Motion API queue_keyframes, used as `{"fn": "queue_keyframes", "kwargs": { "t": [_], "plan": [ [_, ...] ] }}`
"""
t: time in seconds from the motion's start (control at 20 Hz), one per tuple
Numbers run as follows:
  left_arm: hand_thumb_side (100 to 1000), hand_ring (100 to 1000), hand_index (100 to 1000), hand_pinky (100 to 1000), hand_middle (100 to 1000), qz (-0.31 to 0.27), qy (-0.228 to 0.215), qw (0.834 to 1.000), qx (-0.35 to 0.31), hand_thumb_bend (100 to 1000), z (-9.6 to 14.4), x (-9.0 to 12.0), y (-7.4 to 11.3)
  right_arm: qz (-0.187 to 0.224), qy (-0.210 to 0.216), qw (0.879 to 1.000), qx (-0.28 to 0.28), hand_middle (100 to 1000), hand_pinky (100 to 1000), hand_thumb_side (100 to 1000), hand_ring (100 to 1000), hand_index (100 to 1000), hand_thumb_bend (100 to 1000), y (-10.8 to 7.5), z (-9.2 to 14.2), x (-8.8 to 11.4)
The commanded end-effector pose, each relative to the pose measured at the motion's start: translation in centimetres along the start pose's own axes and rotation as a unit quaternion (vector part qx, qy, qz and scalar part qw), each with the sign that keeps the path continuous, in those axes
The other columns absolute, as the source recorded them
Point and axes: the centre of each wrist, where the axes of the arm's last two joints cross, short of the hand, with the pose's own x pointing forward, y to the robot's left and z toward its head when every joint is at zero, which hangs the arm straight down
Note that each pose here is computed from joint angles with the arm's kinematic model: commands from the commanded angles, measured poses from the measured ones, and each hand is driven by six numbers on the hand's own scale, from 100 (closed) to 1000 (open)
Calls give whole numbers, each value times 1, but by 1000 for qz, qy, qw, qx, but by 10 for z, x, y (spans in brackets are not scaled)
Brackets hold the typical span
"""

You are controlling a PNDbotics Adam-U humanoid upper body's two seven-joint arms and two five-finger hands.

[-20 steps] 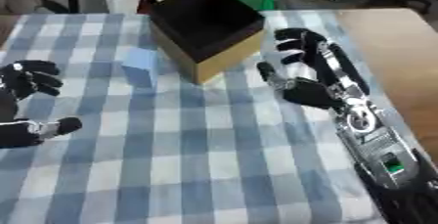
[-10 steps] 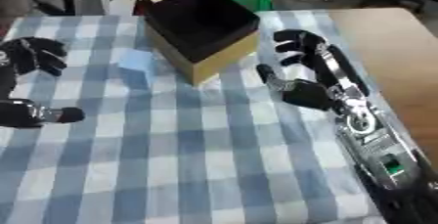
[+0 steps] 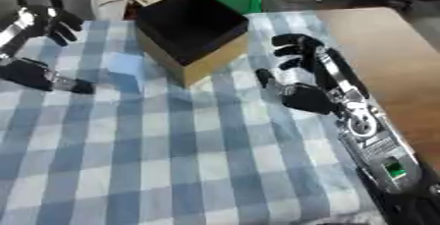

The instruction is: Pick up objects on the table and place them in the box.

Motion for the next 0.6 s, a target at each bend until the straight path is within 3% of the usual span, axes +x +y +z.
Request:
{"fn": "queue_keyframes", "kwargs": {
  "t": [0.05, 0.6],
  "plan": [
    [249, 659, 779, 655, 664, -36, 20, 999, -26, 926, -11, -4, 12, 5, -11, 1000, 4, 764, 679, 227, 782, 806, 356, -4, -3, 6],
    [188, 656, 771, 667, 658, -71, 96, 990, -78, 865, -40, -41, 3, 2, -22, 1000, 20, 763, 679, 226, 782, 807, 356, -1, -7, 11]
  ]
}}
